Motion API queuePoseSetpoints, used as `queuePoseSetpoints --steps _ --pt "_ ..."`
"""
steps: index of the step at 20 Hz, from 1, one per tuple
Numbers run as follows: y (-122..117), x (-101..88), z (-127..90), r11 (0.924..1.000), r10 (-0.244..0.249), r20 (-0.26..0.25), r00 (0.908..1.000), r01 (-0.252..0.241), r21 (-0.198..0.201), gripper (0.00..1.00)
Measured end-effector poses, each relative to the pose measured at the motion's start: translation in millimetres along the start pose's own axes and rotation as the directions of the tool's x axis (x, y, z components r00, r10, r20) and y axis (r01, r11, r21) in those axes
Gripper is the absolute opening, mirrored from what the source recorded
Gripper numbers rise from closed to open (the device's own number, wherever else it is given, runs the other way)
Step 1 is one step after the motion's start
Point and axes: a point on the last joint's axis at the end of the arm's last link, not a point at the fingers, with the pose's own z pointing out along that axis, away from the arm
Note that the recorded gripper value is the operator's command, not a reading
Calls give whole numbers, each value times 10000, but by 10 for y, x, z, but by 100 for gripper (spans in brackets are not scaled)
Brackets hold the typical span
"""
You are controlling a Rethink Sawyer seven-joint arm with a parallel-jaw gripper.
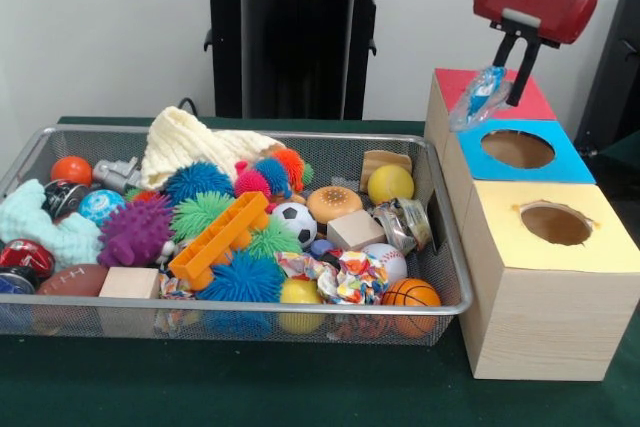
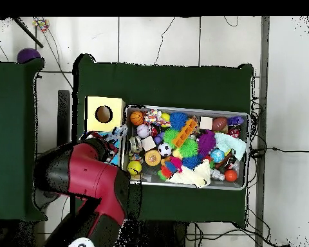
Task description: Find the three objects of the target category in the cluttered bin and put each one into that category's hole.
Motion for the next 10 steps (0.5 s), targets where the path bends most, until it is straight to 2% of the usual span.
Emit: queuePoseSetpoints --steps 5,10 --pt "45 72 39 9995 306 -45 9995 -306 41 0" --pt "95 143 -10 9984 570 17 9984 -570 7 0"
